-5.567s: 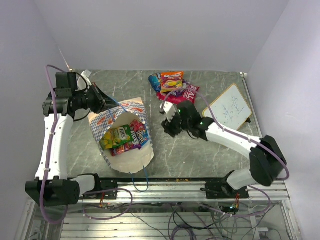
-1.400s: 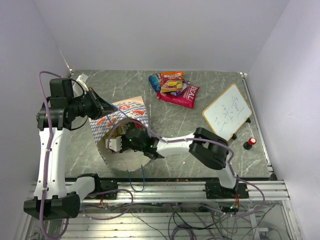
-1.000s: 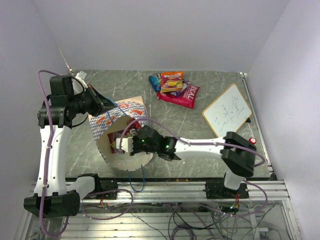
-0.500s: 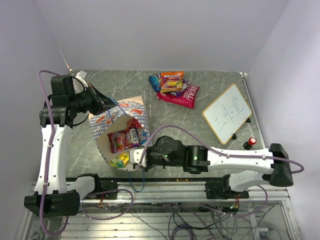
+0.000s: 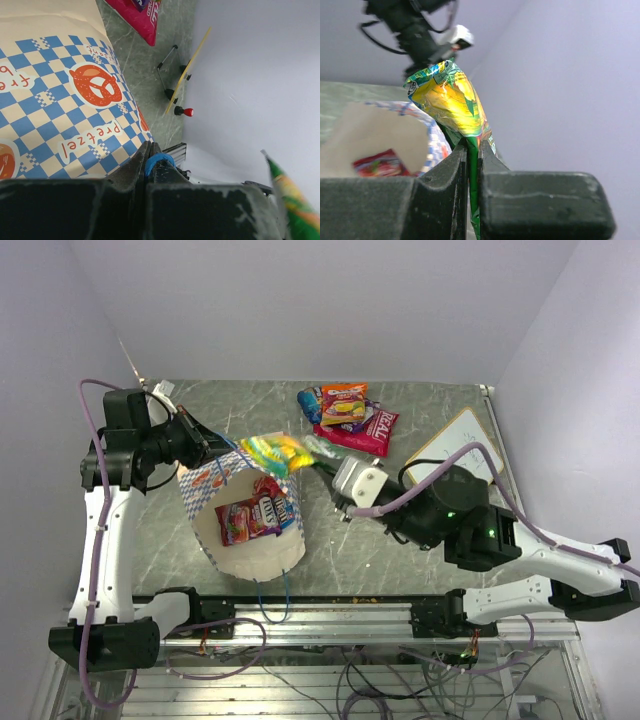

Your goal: Take the snacks out of the paper bag

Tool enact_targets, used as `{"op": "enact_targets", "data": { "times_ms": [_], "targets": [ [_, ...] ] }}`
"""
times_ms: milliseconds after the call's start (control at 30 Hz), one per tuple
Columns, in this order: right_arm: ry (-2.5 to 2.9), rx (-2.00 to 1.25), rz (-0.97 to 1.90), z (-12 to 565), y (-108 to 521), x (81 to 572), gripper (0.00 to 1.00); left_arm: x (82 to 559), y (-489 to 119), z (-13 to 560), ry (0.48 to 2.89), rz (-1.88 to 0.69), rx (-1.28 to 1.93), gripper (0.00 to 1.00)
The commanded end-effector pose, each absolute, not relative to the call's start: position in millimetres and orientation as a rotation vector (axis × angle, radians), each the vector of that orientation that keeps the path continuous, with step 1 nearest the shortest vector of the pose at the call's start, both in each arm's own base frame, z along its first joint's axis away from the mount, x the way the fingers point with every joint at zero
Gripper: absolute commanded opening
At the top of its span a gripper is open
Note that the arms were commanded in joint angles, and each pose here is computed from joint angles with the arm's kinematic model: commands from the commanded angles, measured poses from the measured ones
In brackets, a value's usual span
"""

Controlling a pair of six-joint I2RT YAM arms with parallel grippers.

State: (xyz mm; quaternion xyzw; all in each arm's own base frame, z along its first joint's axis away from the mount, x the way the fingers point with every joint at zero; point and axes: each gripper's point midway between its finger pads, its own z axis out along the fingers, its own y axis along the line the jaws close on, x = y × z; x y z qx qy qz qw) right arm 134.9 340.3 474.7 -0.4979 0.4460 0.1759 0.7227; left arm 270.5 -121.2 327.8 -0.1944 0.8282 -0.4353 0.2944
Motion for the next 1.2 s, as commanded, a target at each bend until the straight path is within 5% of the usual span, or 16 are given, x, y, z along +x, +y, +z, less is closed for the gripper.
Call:
{"op": "enact_targets", "data": {
  "times_ms": [0,200,700,1167],
  "targets": [
    [1.008,-0.975,0.131,498.4,310.9,182.8,0.00,277.2,-119.5,337.1,2.170,-1.156,-0.469,0.07],
    [1.114,-0.869,0.021,483.1,274.0,290.4,0.00,285.7,-120.4,337.0,2.174,-1.169,-0.469,0.07],
    [1.353,-1.041,-0.246,323.1,234.8,541.3,0.00,309.2,-116.9,334.1,2.249,-1.132,-0.442,0.07],
    [1.441,-1.129,-0.305,235.1,247.0,596.1,0.00,330.9,-112.0,322.8,2.305,-1.092,-0.451,0.07]
  ]
}}
